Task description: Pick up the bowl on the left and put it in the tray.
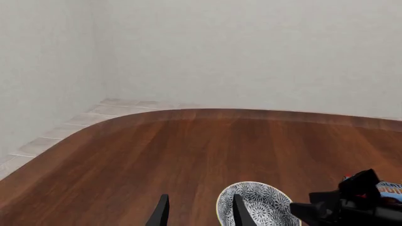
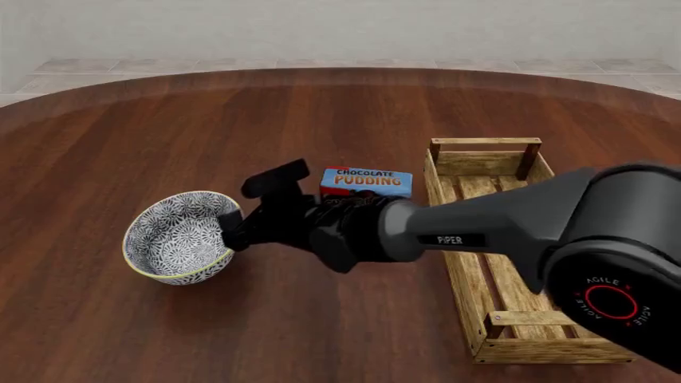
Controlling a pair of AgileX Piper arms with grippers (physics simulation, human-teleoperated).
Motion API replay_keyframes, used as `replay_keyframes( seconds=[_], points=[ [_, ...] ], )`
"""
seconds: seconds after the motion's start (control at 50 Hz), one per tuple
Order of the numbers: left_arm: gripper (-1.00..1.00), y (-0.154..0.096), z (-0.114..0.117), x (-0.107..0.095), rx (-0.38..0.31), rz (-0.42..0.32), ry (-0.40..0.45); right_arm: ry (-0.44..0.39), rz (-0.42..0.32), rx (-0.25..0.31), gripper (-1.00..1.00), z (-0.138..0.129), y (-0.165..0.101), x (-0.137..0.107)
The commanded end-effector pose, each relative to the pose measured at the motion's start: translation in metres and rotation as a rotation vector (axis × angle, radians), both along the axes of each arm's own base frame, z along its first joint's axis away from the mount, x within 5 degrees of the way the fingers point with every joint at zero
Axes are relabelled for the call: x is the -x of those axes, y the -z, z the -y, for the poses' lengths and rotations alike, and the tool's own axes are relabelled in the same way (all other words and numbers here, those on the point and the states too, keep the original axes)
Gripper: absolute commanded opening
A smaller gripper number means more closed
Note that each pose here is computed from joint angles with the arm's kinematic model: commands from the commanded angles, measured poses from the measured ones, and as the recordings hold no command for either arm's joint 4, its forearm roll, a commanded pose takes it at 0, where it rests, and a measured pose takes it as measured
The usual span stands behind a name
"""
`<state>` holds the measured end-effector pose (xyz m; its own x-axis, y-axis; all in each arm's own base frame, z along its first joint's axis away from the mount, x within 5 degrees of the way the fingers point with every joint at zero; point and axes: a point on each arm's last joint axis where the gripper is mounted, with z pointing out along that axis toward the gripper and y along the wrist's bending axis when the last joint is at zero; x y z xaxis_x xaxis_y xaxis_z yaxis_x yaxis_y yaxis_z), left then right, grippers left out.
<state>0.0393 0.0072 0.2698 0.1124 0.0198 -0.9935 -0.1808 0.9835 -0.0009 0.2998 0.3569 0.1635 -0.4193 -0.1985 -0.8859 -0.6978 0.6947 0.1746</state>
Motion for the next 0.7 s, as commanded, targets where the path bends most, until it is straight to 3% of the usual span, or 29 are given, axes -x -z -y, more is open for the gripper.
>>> replay_keyframes(
  seconds=[0.02,0.7],
  points=[
    [1.00,-0.001,0.000,0.000,0.002,-0.001,0.001,-0.003,-0.009,0.008,1.00,-0.005,0.007,-0.002],
    [1.00,0.004,0.000,-0.001,0.003,-0.009,-0.006,0.021,-0.035,0.019,1.00,-0.011,0.021,-0.018]
  ],
)
